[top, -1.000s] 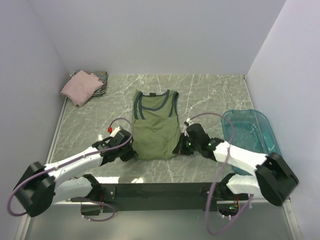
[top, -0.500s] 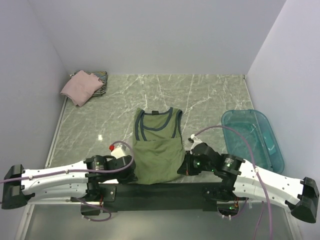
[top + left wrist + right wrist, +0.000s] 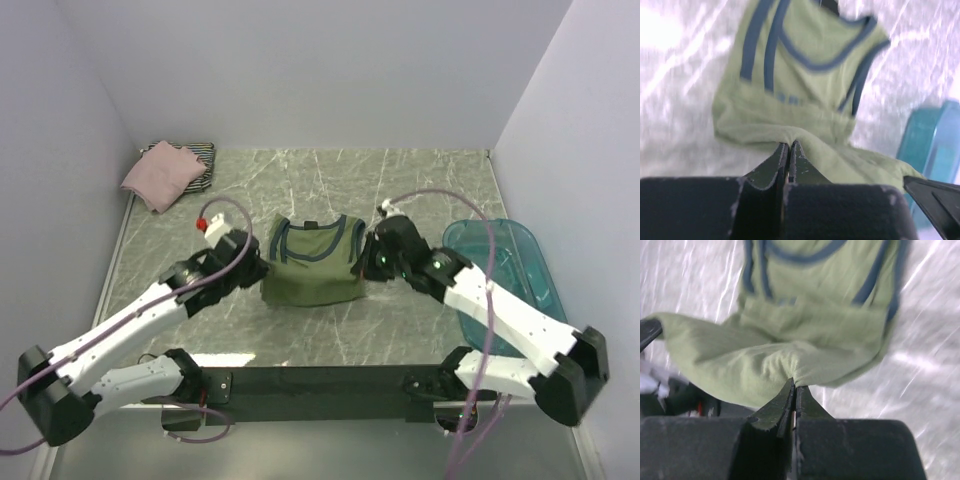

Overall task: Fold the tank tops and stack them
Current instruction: Fold the tank top

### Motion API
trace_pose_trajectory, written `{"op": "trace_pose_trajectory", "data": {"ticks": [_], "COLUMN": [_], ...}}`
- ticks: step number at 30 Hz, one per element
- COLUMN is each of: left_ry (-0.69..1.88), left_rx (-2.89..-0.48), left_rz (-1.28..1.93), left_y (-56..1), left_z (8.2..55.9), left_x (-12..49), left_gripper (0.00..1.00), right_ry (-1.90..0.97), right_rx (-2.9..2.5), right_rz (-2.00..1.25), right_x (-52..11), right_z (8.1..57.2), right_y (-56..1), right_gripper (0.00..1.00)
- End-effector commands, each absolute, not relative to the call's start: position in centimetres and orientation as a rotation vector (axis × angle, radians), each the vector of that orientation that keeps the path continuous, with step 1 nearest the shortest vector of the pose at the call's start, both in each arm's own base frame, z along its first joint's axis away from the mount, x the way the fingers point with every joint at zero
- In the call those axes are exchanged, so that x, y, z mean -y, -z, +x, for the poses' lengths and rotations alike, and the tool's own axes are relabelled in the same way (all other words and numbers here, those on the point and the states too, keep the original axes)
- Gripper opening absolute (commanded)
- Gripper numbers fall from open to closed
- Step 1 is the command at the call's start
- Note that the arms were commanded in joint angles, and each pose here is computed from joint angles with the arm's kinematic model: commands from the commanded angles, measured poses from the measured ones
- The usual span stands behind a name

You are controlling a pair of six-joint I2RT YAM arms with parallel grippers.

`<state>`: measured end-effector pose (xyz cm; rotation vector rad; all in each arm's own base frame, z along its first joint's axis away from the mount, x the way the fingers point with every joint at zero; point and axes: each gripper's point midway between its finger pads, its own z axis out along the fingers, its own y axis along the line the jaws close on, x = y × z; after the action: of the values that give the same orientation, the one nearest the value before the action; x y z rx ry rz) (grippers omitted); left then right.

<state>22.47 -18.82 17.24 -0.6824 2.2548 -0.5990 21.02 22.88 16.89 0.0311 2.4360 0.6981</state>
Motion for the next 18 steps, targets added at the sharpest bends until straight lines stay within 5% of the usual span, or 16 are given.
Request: {"op": "trace_pose_trajectory", "data": {"ticks": [1, 18], "left_ry": [0.678, 0.738], "left_rx": [-2.097, -1.945], "left_rz": [-0.579, -0.678], "left_y": [-22.1, -24.0], "left_z": [28.0, 43.3], "left_x": [19.8, 19.9], "left_gripper": [0.01, 0.01], "right_ry": [-0.699, -0.717], "right_rx": [-2.331, -2.310], "right_rz": [-0.027, 0.139], "right_x": [-23.6, -21.9], "right_z": [25.4, 40.8], "right_y": [-19.7, -18.3], "right_gripper": [0.00, 0.00]}}
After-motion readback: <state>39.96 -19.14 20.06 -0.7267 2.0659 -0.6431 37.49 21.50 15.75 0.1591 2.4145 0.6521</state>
